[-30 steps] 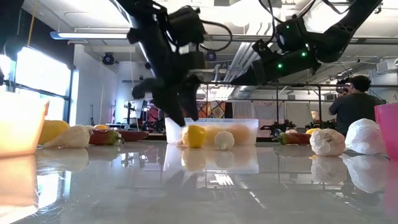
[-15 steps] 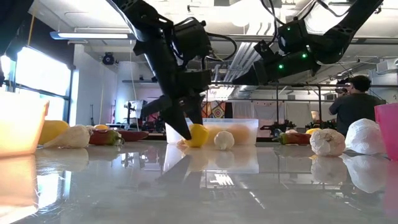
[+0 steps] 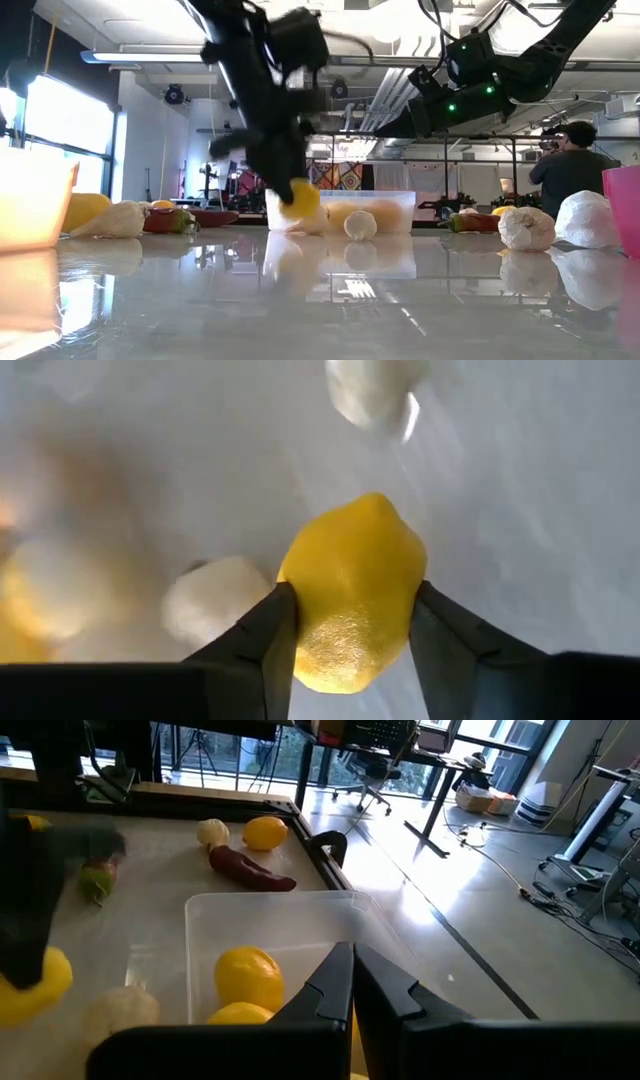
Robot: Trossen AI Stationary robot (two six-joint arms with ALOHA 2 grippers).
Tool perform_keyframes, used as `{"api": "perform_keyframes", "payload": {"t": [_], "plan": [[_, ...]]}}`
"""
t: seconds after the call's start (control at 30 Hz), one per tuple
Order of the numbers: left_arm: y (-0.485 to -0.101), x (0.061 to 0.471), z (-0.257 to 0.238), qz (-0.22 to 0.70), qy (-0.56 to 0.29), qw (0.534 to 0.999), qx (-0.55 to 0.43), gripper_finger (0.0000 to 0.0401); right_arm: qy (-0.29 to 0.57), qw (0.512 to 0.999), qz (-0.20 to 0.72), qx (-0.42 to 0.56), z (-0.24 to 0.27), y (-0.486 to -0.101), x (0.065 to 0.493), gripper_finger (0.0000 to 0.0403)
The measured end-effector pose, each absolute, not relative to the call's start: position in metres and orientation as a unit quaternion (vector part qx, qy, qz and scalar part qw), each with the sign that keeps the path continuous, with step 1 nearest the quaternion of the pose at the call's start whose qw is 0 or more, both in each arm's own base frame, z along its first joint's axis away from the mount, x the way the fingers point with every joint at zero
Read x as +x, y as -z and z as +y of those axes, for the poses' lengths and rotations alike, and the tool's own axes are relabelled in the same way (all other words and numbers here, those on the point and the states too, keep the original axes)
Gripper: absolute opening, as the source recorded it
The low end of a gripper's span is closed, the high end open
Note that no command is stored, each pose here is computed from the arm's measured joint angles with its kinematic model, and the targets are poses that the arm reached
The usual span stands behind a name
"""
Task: Sort produce into baskets
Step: Put the center lemon into the transparent bin
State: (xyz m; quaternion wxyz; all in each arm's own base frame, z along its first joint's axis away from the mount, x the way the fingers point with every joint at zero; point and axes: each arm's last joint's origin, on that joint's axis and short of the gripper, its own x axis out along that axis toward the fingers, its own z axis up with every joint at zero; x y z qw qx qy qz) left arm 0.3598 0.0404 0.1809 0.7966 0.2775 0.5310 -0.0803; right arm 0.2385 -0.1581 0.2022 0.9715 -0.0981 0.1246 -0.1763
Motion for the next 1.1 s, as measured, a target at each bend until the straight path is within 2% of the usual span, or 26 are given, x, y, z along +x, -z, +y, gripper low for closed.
{"api": "perform_keyframes", "payload": {"t": [0.17,0.27,0.43,0.57,0.8,1.1], "plan": [[-0.216,0.348,0.053,0.498,0.032,0.832,0.243,0.0133,0.177,0.972,0.124,-0.094,-0.158,-0.202,0.239,0.0000],[-0.234,0.339,0.073,0.484,-0.038,0.847,0.216,0.0132,0.178,0.973,0.123,-0.084,-0.158,-0.202,0.238,0.0000],[-0.232,0.330,0.124,0.476,-0.156,0.856,0.129,0.0132,0.178,0.974,0.124,-0.070,-0.158,-0.201,0.239,0.0000],[-0.226,0.333,0.160,0.455,-0.202,0.860,0.111,0.0132,0.178,0.974,0.125,-0.064,-0.158,-0.201,0.239,0.0000],[-0.226,0.351,0.207,0.487,-0.217,0.839,0.103,0.0131,0.177,0.974,0.130,-0.063,-0.157,-0.200,0.238,0.0000],[-0.203,0.370,0.246,0.569,-0.206,0.790,0.097,0.0131,0.175,0.972,0.136,-0.073,-0.157,-0.199,0.238,0.0000]]}}
